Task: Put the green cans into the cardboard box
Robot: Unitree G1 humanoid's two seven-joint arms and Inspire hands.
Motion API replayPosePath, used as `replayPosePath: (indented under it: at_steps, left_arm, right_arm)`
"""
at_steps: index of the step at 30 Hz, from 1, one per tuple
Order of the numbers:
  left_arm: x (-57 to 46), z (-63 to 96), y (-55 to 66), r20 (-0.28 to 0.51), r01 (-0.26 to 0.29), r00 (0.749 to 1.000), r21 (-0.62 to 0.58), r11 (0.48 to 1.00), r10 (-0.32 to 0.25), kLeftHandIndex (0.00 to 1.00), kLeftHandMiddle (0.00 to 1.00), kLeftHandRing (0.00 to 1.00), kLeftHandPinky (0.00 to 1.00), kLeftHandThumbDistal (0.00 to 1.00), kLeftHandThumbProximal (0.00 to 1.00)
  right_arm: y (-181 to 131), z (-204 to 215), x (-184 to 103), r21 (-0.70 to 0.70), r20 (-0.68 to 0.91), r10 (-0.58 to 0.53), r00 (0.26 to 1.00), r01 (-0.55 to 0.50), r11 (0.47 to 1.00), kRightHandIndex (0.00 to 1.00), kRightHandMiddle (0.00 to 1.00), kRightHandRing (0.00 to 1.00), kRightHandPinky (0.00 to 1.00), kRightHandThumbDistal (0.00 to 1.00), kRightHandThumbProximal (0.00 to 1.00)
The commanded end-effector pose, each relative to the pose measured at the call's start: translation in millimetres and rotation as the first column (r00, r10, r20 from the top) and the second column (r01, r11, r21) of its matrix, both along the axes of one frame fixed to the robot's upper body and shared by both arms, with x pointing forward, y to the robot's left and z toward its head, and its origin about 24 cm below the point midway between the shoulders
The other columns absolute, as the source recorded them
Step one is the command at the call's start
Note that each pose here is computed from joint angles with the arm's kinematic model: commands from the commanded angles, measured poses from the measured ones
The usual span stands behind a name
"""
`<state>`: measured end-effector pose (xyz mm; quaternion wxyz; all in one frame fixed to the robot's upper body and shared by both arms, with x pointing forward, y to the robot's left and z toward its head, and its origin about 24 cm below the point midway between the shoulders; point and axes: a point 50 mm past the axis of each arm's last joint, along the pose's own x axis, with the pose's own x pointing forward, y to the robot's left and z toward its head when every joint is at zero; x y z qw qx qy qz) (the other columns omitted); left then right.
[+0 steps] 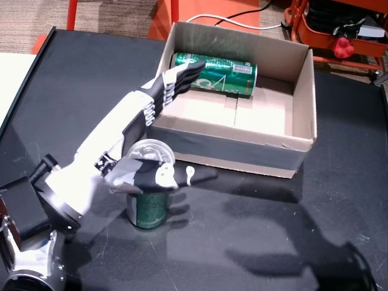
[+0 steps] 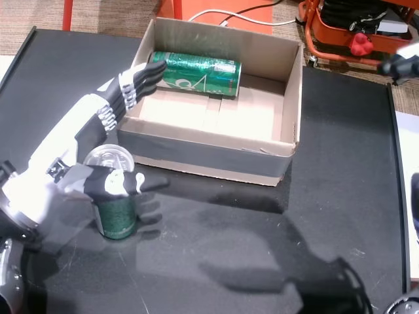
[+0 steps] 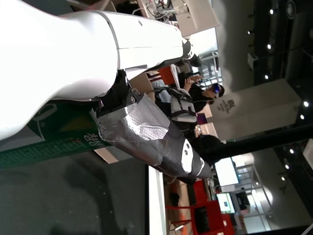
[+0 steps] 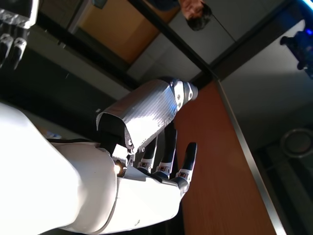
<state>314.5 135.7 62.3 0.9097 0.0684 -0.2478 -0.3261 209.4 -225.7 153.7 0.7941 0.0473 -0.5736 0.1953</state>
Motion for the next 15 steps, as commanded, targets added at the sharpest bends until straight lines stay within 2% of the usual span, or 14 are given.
replayPosePath:
  at_steps: [1,3,4,6,8,10,12,13,15]
  left_arm:
    - [-2.4,-1.9,-0.5,0.001,0.003,1.0,-0.002,1.0,-0.003,1.0,1.0,1.0,0.99,1.0,0.31]
    - [-2.9,-4.5,1.7,-0.018,0.0,1.0,0.003,1.0,0.0,1.0,1.0,1.0,0.99,1.0,0.3]
    - [-3.2,-5.7,2.6,-0.023,-0.002,1.0,0.007,1.0,0.002,1.0,1.0,1.0,0.99,1.0,0.31]
    - [-4.1,-7.5,3.9,-0.031,-0.003,1.0,0.016,1.0,0.003,1.0,1.0,1.0,0.99,1.0,0.32]
    - [-4.9,-8.4,4.0,-0.033,-0.001,0.999,0.02,1.0,0.001,1.0,1.0,1.0,0.98,1.0,0.33]
    - [-5.6,-8.6,3.4,-0.029,0.003,1.0,0.025,1.0,-0.002,1.0,1.0,1.0,0.97,1.0,0.34]
    - [-6.1,-8.9,3.5,-0.028,0.009,1.0,0.038,0.999,-0.008,1.0,1.0,1.0,0.97,1.0,0.34]
    - [-6.2,-9.1,4.0,-0.03,0.012,0.999,0.043,0.999,-0.01,1.0,1.0,1.0,0.97,1.0,0.33]
    - [-6.7,-10.5,5.7,-0.039,0.019,0.999,0.048,0.999,-0.017,1.0,1.0,1.0,0.97,1.0,0.3]
  right_arm:
    - [-1.0,-2.1,-3.4,0.041,-0.016,0.016,1.0,-0.016,0.999,0.51,0.55,0.59,0.66,1.0,0.23]
    - [-0.6,-2.0,-3.0,0.034,-0.007,0.013,1.0,-0.013,0.999,0.52,0.56,0.61,0.7,0.98,0.27]
    - [-0.7,-1.7,-2.2,0.027,-0.002,0.015,1.0,-0.015,1.0,0.52,0.56,0.62,0.71,0.97,0.25]
    - [-2.3,-1.6,-1.4,0.013,0.011,-0.012,1.0,0.012,1.0,0.51,0.55,0.62,0.72,0.9,0.32]
    - [-3.5,-2.2,-1.7,0.011,0.018,-0.039,0.999,0.038,0.999,0.5,0.55,0.61,0.72,0.85,0.31]
    - [-4.4,-2.7,-1.1,0.02,0.0,0.001,1.0,-0.001,1.0,0.51,0.55,0.61,0.69,0.92,0.24]
    - [-6.5,-2.6,-0.1,0.005,-0.008,0.021,1.0,-0.021,1.0,0.51,0.56,0.61,0.71,0.94,0.26]
    - [-7.0,-2.4,0.1,0.01,-0.011,0.028,1.0,-0.028,1.0,0.51,0.55,0.59,0.69,0.99,0.26]
    - [-10.0,-1.7,1.0,-0.006,-0.008,0.029,1.0,-0.03,1.0,0.5,0.54,0.58,0.71,1.0,0.27]
